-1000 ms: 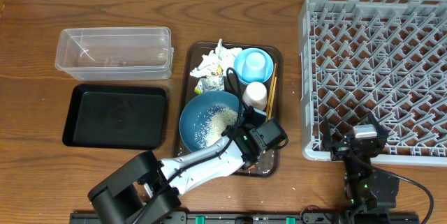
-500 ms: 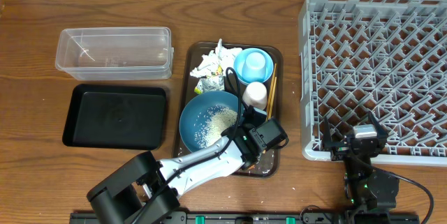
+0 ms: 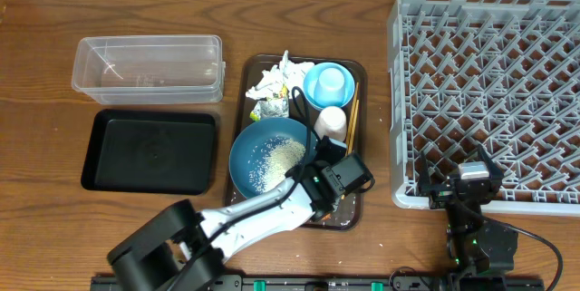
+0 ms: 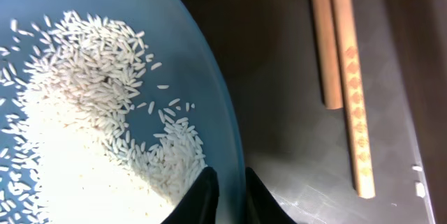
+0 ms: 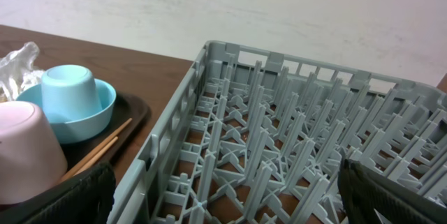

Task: Sort waste into correct bins and load items into the dishwasher rack
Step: 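Close the left gripper on the blue plate rim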

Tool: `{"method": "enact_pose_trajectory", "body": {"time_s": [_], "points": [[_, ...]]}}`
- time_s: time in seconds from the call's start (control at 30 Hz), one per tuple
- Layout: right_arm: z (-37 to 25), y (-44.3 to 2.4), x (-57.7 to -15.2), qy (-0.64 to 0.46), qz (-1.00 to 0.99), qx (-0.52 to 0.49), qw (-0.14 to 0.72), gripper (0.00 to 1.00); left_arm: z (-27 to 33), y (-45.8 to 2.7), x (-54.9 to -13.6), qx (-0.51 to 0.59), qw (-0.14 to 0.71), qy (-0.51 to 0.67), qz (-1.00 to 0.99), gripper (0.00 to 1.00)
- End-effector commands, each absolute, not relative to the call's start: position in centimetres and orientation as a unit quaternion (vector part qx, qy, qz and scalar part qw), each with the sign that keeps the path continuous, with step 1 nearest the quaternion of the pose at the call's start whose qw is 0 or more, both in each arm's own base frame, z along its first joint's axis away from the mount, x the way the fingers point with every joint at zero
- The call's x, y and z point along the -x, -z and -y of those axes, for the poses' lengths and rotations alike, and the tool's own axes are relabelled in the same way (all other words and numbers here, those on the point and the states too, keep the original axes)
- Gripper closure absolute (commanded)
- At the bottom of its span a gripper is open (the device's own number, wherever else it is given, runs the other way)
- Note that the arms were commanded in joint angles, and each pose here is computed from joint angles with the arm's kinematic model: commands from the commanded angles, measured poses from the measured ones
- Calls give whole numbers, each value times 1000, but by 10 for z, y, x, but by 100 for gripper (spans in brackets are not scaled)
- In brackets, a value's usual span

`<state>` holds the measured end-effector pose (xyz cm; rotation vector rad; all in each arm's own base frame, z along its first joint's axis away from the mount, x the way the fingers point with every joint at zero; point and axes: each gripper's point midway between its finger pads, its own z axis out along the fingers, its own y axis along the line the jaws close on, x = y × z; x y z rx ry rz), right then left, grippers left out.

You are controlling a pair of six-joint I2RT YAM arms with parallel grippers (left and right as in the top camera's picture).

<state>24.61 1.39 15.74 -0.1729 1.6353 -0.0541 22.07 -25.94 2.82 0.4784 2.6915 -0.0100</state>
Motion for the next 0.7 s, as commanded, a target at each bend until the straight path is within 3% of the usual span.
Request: {"method": "enact_pose_trajectory", "body": {"time_s": [0.0,0.37,0.67], "points": [[-16,-156,-246,27,-729,83,679,1,267,-55,-229,-161,234,27,-958,89],[-16,-156,-246,27,-729,82,679,1,268,-93,-230,-151,268,66,-949,92],[-16,-156,-246,27,-729,83,678,1,271,-64,-215,-167,212,62,-961,50]]}}
